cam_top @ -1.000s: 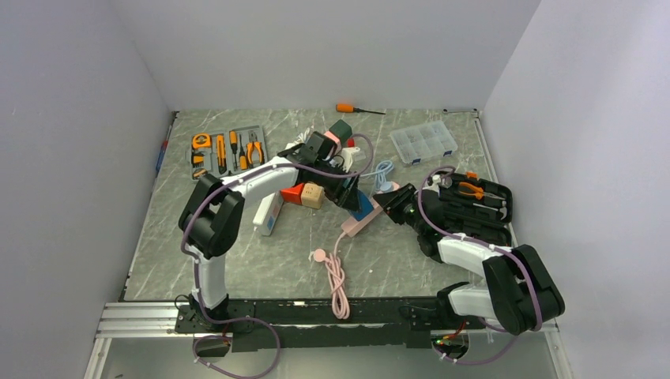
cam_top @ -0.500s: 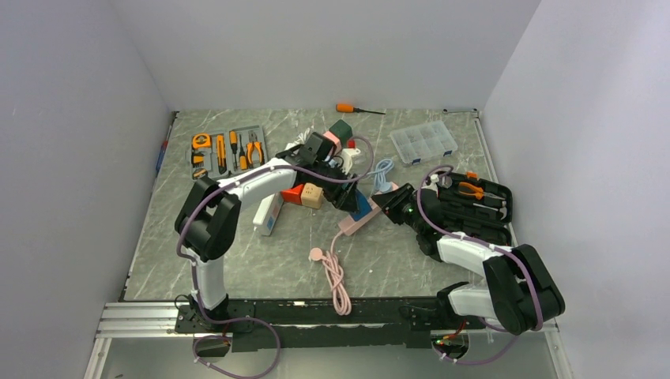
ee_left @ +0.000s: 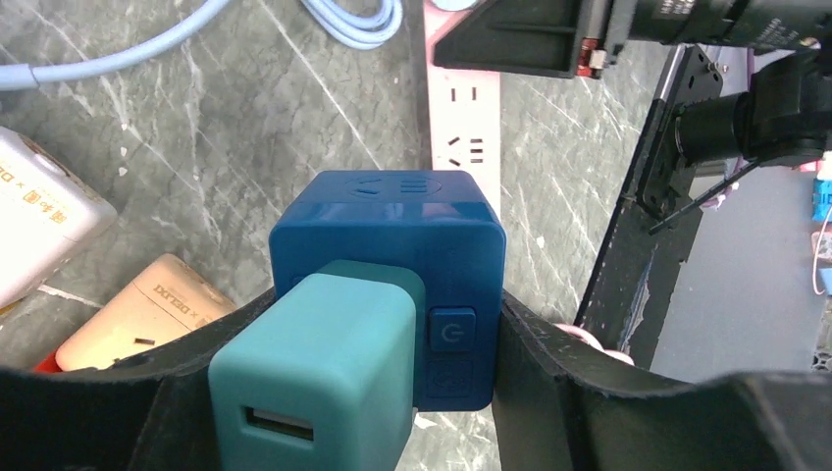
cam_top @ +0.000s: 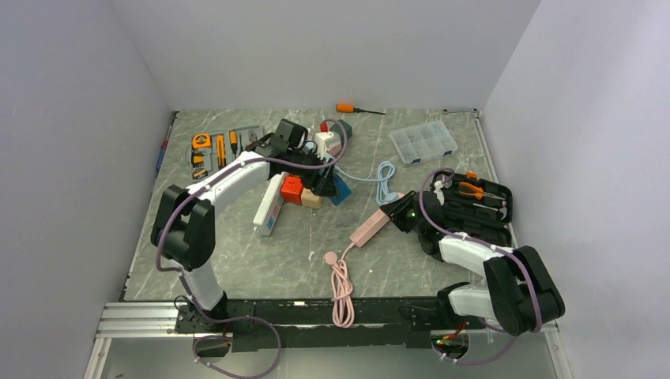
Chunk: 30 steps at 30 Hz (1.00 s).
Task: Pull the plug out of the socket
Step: Place the plug at the center of the board.
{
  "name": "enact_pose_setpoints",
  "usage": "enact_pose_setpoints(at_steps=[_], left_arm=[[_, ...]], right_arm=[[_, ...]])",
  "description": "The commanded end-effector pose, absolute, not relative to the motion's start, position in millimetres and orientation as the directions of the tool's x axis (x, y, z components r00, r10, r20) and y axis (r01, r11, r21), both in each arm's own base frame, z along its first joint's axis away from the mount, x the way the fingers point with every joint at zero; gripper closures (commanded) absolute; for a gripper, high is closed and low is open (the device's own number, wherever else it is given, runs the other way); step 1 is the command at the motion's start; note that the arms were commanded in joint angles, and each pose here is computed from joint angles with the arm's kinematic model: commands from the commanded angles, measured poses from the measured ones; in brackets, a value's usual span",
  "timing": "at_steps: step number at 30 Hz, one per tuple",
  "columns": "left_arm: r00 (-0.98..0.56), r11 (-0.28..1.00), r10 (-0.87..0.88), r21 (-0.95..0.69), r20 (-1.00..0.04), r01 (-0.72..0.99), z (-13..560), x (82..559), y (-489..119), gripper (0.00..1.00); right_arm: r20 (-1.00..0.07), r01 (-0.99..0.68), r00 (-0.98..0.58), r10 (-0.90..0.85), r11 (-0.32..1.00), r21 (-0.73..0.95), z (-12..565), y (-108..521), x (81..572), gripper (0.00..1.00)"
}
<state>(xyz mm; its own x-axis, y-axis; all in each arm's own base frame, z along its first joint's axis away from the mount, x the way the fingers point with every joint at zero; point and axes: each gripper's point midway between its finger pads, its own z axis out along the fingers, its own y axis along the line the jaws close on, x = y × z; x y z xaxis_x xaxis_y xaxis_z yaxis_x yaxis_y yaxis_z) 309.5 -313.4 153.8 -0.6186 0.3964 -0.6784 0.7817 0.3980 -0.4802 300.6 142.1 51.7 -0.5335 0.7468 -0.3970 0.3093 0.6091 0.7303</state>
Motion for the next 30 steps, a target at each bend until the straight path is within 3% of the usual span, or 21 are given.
enact_pose_setpoints(at_steps=[1, 7, 11, 16, 17, 18, 19, 21, 30], left_arm=[[-0.502, 0.286, 0.457, -0.413, -0.734, 0.865, 171, 280, -314, 1.0], [-0.39, 0.282, 0.71, -0.271, -0.586, 0.92, 89, 250, -278, 1.0], [-0.341, 0.258, 0.803, -0.23, -0.489, 0.938, 62, 237, -258, 0.91], [-0.298, 0.229, 0.847, -0.204, -0.44, 0.952, 49, 224, -248, 0.6], [-0.295, 0.227, 0.85, -0.203, -0.436, 0.953, 47, 223, -247, 0.45], [-0.292, 0.224, 0.852, -0.201, -0.435, 0.954, 47, 222, -246, 0.15], [-0.29, 0.222, 0.853, -0.2, -0.435, 0.954, 47, 221, -245, 0.02], [-0.285, 0.216, 0.853, -0.203, -0.437, 0.955, 51, 219, -245, 0.01], [-0.203, 0.142, 0.806, -0.151, -0.556, 0.978, 143, 228, -264, 0.01]], right_arm=[[-0.487, 0.313, -0.602, 0.633, 0.748, 0.586, 21, 123, 282, 1.0], [-0.499, 0.224, -0.619, 0.606, 0.746, 0.627, 43, 135, 287, 1.0], [-0.473, 0.185, -0.658, 0.586, 0.735, 0.652, 43, 146, 283, 1.0], [-0.427, 0.189, -0.688, 0.586, 0.714, 0.675, 36, 152, 279, 0.95], [-0.42, 0.19, -0.693, 0.586, 0.711, 0.678, 35, 153, 278, 0.93], [-0.413, 0.192, -0.697, 0.587, 0.707, 0.681, 34, 154, 277, 0.9], [-0.407, 0.192, -0.7, 0.587, 0.704, 0.684, 33, 154, 276, 0.84], [-0.395, 0.195, -0.709, 0.585, 0.7, 0.687, 32, 156, 273, 0.7], [-0.398, 0.197, -0.729, 0.557, 0.728, 0.657, 46, 151, 264, 0.26]])
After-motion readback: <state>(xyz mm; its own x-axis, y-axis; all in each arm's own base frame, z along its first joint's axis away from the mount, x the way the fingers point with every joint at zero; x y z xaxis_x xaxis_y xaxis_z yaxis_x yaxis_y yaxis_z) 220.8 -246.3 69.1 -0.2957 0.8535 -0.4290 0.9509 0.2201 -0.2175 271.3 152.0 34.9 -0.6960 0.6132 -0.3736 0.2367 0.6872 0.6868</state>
